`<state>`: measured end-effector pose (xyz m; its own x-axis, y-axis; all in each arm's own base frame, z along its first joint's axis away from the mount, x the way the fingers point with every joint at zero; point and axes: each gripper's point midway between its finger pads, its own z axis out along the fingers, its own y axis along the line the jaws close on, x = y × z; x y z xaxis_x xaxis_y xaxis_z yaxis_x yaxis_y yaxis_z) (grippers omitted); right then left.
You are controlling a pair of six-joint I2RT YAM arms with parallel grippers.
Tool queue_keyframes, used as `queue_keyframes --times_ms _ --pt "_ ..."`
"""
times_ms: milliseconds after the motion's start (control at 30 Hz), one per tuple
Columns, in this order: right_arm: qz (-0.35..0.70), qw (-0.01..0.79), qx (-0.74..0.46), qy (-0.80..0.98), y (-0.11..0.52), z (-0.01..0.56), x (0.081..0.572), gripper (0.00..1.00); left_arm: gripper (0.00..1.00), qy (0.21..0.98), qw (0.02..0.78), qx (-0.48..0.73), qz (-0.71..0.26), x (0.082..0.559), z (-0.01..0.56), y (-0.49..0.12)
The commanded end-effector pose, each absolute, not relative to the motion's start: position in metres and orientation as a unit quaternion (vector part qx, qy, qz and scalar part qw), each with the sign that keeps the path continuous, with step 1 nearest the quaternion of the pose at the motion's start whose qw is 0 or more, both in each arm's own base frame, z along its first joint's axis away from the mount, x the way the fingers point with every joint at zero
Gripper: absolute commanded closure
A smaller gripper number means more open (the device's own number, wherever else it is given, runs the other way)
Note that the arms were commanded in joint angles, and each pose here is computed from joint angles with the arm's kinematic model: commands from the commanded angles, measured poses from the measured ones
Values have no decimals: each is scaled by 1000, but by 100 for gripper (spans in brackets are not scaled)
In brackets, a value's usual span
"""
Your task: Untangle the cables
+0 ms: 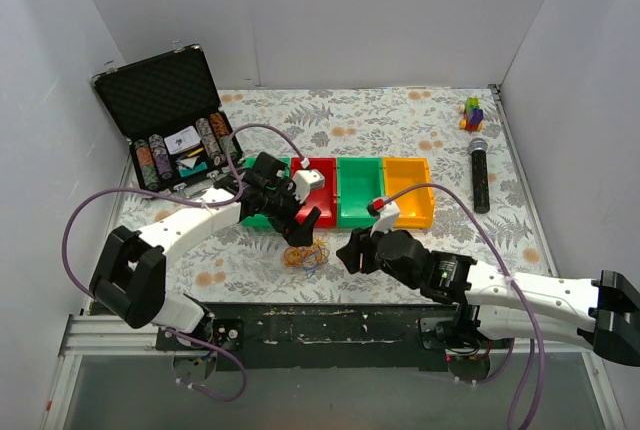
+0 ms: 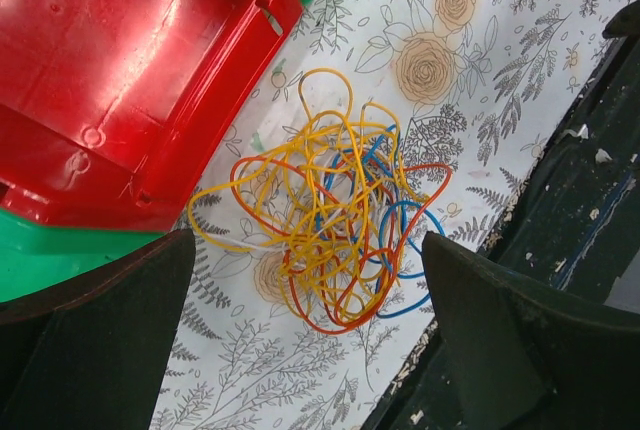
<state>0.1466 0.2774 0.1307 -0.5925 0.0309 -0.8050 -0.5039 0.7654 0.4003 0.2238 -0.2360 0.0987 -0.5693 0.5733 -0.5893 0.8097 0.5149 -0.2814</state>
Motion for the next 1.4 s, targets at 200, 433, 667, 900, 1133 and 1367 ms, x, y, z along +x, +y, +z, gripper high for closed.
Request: queue_keyframes --times_ms 200,433,667,900,1133,1367 --pt "318 450 -121 826 276 149 153 43 28 823 233 445 -263 224 93 -249" --pt "317 449 -120 827 273 145 152 46 55 822 232 451 -258 219 91 -245" --pt "317 449 -119 827 276 144 153 51 96 821 235 450 -259 218 97 -244" --pt "306 444 -131 832 286 143 155 38 100 812 262 443 -276 216 158 -249" --pt "318 464 -147 814 312 178 163 26 100 779 290 460 -311 196 235 -248" --pt "344 493 -154 785 337 208 170 24 100 779 286 461 -314 185 257 -241"
